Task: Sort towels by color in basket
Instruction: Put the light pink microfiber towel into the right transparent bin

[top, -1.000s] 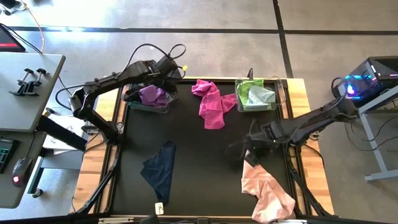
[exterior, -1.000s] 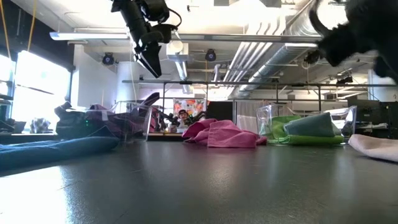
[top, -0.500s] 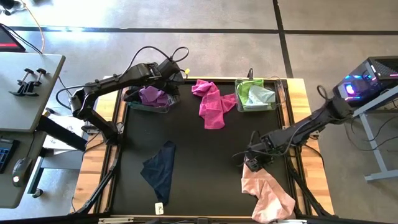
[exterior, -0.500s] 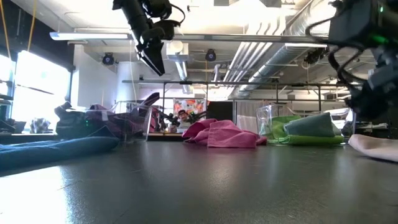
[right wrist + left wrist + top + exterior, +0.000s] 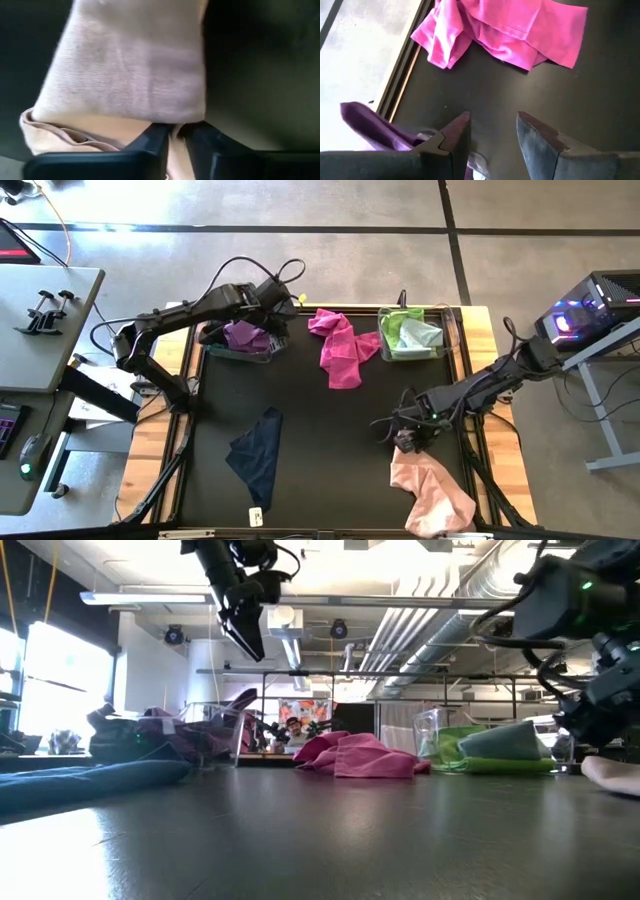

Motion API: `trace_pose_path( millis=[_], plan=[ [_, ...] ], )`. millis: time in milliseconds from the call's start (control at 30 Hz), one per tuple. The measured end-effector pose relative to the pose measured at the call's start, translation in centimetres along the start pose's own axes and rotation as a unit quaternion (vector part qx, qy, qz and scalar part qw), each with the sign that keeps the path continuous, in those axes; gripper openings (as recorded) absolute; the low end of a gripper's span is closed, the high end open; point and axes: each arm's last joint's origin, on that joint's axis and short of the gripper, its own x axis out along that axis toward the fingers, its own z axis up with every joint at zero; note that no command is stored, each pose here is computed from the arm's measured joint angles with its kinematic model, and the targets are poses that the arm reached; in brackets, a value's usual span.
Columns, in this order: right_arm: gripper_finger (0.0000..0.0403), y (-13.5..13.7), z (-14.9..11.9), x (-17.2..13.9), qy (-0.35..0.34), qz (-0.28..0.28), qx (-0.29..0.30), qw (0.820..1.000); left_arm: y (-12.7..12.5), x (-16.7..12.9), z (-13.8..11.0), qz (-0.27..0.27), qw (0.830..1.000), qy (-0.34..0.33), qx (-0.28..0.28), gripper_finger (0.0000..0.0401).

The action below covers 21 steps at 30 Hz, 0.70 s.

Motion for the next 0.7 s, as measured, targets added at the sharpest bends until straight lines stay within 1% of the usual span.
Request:
trace_pose_path(
  millis=[67, 133, 267, 333, 433, 533, 600, 700],
  plan=[
    [0.0021, 0.0, 0.6, -0.3, 0.0, 0.015, -0.008, 1.0, -0.2, 0.0, 0.0, -0.001, 1.0, -0.001, 0.006, 0.0145],
    [0.0007, 0.4, 1.0, -0.8, -0.01, 0.041, -0.028, 0.999, -0.4, 0.0, 0.1, -0.003, 1.0, -0.002, 0.01, 0.0145],
    [0.0009, 1.2, 1.4, -2.4, -0.068, 0.067, -0.042, 0.994, -0.5, 0.0, 0.2, -0.004, 1.0, -0.008, 0.015, 0.0145],
    [0.0005, 1.6, 1.3, -3.5, -0.11, 0.081, -0.043, 0.99, -0.6, 0.0, 0.3, -0.004, 1.0, -0.009, 0.021, 0.0145],
    [0.0004, 2.4, 0.8, -6.3, -0.16, 0.115, -0.04, 0.98, -0.7, 0.0, 0.3, -0.005, 1.0, -0.009, 0.026, 0.0145],
    [0.0003, 2.6, 0.2, -9.4, -0.215, 0.127, -0.027, 0.968, -0.7, 0.0, 0.3, -0.005, 1.0, -0.01, 0.026, 0.0145],
    [0.0002, 2.7, -0.2, -12.1, -0.264, 0.143, -0.024, 0.954, -0.7, 0.0, 0.3, -0.004, 1.0, -0.01, 0.027, 0.0145],
    [0.0002, 2.3, -0.8, -16.1, -0.329, 0.148, -0.028, 0.932, -0.7, 0.0, 0.3, -0.004, 1.0, -0.01, 0.027, 0.0145]
  ],
)
